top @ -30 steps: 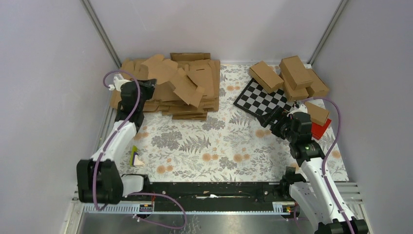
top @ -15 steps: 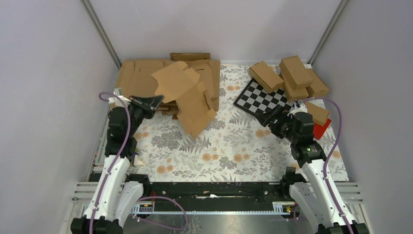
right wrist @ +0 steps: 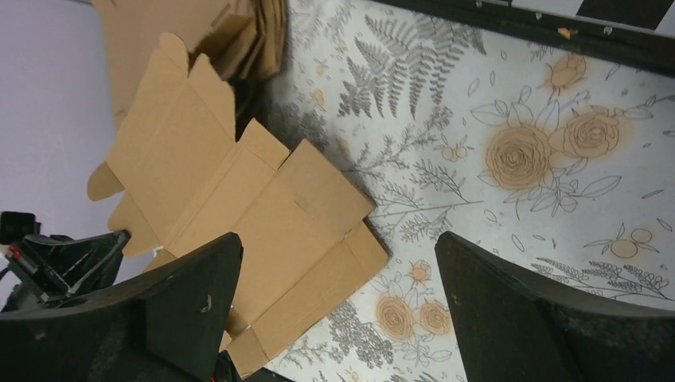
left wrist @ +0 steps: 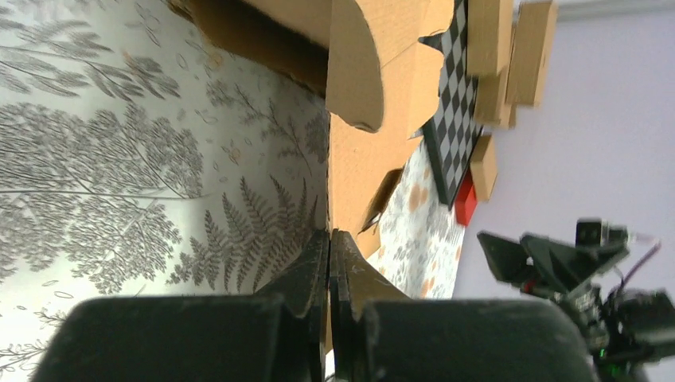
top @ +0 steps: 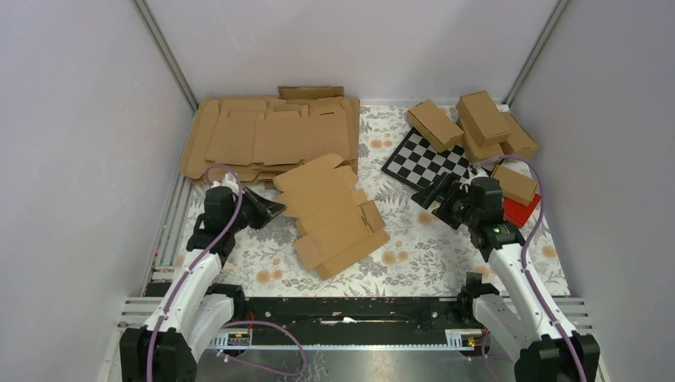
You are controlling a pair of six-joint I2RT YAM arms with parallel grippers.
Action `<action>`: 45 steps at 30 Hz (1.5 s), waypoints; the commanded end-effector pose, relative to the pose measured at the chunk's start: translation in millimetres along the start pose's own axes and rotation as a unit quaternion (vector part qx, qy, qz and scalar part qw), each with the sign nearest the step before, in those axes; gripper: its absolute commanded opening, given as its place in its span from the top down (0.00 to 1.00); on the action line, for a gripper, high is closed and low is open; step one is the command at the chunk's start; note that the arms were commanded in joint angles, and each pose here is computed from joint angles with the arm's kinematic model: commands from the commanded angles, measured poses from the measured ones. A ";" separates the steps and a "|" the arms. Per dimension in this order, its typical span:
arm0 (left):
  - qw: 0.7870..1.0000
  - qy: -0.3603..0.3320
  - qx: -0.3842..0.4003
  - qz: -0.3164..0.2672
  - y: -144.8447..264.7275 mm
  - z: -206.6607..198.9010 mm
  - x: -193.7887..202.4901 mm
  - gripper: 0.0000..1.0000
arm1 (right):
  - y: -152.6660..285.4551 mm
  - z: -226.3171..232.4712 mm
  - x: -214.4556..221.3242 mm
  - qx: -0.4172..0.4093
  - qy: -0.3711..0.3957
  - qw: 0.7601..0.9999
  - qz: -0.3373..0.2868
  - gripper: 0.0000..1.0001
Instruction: Fold the paper box
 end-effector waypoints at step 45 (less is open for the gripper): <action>0.976 -0.209 0.051 -0.017 -18.5 -53.7 43.2 0.95 | -59.0 -17.3 70.0 0.269 0.342 0.900 0.031 0.01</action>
Point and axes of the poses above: each gripper's point midway between its finger pads, its own y axis back along the fingers, its own z axis along the line the jaws close on, x = y × z, the point moved 8 cm from there along y, back along the fingers, and after that the axes turned 3 degrees about -y, right-handed, at the moved point
